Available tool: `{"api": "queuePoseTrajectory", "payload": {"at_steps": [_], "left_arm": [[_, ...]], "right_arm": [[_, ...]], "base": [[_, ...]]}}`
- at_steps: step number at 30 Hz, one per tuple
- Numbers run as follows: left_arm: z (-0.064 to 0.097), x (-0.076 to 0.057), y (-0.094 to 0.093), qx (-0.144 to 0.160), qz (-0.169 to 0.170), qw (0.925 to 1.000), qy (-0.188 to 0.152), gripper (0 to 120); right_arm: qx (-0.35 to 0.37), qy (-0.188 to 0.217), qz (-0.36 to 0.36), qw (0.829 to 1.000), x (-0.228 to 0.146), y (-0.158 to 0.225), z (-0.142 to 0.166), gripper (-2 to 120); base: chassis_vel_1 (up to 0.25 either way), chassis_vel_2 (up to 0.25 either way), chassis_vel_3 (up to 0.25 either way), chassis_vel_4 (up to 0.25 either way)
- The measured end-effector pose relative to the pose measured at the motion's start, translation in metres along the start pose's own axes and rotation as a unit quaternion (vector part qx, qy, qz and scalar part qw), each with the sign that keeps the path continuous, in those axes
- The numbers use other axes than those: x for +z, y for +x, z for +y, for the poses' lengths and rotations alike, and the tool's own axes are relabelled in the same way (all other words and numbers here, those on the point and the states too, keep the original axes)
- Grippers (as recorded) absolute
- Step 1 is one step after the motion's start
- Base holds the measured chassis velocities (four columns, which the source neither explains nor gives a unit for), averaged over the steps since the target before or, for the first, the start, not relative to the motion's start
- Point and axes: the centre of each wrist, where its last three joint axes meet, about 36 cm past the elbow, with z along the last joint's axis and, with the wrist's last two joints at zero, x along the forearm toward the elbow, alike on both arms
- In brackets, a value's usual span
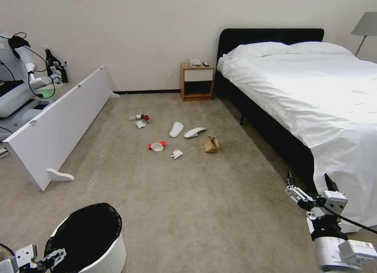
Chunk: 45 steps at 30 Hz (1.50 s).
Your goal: Pick up the trash bin and place the garbage on the floor into it.
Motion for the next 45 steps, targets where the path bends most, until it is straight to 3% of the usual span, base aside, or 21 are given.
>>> {"api": "queuePoseTrajectory", "payload": {"at_steps": [7, 23, 27, 28, 34, 36, 45], "left_arm": [[-0.004, 0.007, -0.013, 0.0, 0.014, 0.9999, 0.001, 100], [-0.011, 0.009, -0.019, 0.004, 0.016, 0.9998, -0.004, 95], [-0.013, 0.01, -0.02, 0.007, 0.018, 0.9998, -0.004, 86], [-0.014, 0.011, -0.02, 0.008, 0.018, 0.9998, -0.004, 75], [-0.016, 0.013, -0.02, 0.012, 0.02, 0.9997, -0.001, 57], [-0.018, 0.015, -0.02, 0.017, 0.023, 0.9996, 0.004, 42], [-0.018, 0.019, -0.022, 0.026, 0.031, 0.9991, 0.014, 18]], "right_arm": [[0.002, -0.002, -0.001, 1.0, 0.001, -0.002, 0.0, 100], [0.004, -0.001, 0.0, 1.0, 0.002, -0.003, -0.001, 100], [0.004, -0.001, 0.0, 1.0, 0.002, -0.003, -0.001, 100], [0.004, -0.001, 0.0, 1.0, 0.002, -0.003, -0.001, 100], [0.004, -0.001, 0.001, 1.0, 0.003, -0.002, -0.001, 100], [0.004, 0.0, 0.001, 1.0, 0.003, -0.002, -0.002, 100], [0.005, 0.003, 0.0, 1.0, 0.002, 0.0, -0.003, 100]], "base": [[0.0, 0.0, 0.0, 0.0], [0.0, 0.0, 0.0, 0.0], [0.0, 0.0, 0.0, 0.0], [0.0, 0.0, 0.0, 0.0], [0.0, 0.0, 0.0, 0.0], [0.0, 0.0, 0.0, 0.0], [0.0, 0.0, 0.0, 0.0]]}}
